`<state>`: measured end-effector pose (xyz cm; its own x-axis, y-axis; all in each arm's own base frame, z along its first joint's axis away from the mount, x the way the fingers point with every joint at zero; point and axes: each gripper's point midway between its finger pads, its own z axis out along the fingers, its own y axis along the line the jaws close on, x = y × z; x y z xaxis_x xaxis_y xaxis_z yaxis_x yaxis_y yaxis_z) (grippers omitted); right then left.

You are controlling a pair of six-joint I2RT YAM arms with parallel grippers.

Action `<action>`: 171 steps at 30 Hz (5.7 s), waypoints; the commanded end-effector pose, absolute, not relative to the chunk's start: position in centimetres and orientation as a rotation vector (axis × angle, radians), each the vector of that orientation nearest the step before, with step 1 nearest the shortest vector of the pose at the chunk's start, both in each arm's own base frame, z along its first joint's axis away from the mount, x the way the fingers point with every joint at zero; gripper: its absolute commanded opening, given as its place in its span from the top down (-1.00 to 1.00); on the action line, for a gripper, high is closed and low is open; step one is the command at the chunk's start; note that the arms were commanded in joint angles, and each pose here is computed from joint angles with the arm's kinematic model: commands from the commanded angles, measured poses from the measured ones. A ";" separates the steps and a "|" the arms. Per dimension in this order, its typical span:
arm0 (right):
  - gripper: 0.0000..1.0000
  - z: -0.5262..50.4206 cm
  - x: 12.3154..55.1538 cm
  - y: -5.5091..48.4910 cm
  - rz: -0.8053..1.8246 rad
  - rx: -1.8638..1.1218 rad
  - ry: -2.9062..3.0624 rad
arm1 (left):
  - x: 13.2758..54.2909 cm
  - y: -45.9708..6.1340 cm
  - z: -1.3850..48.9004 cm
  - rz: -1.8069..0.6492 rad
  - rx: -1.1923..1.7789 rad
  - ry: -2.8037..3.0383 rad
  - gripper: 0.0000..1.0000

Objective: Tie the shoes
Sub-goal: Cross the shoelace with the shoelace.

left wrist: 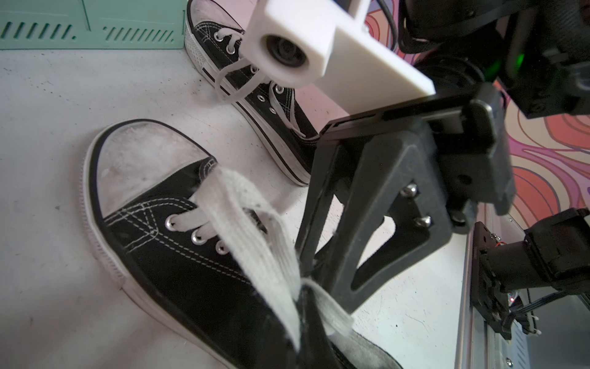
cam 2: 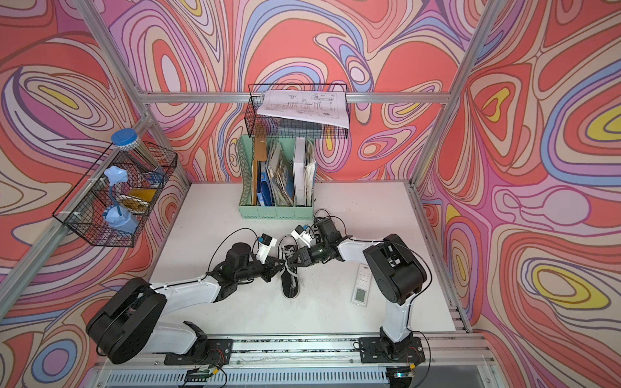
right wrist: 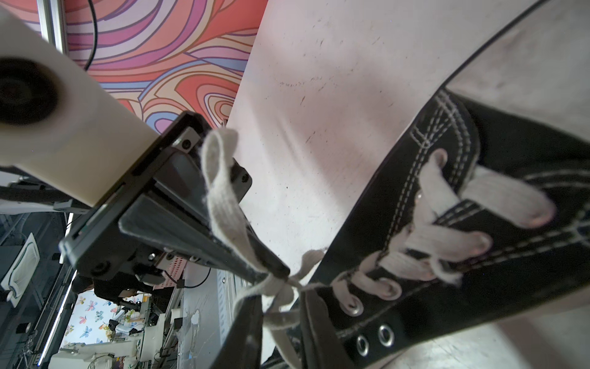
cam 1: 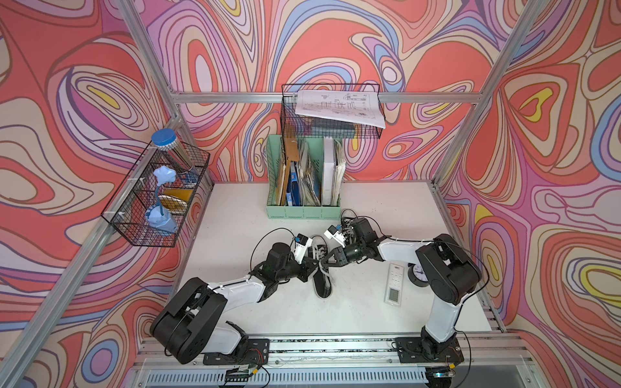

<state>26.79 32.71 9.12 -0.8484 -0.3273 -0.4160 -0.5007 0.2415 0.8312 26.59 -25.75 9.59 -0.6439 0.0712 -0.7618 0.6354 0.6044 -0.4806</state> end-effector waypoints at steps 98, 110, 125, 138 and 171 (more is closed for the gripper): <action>1.00 8.2 28.3 31.2 1.398 -0.808 2.329 | 26.6 -22.5 12.7 -1.060 0.331 2.216 -0.80; 1.00 7.9 28.3 31.2 1.391 -0.807 2.337 | 26.4 -22.0 14.8 -1.079 0.325 2.177 -0.84; 1.00 8.0 28.4 31.3 1.399 -0.807 2.333 | 29.0 -23.7 14.1 -1.109 0.300 2.218 -0.41; 1.00 8.4 29.0 30.2 1.293 -0.676 2.418 | 29.4 -23.9 12.6 -1.098 0.277 2.235 0.62; 0.92 6.7 26.2 27.5 1.165 -0.552 2.594 | 27.5 -23.5 9.9 -1.138 0.291 2.228 1.00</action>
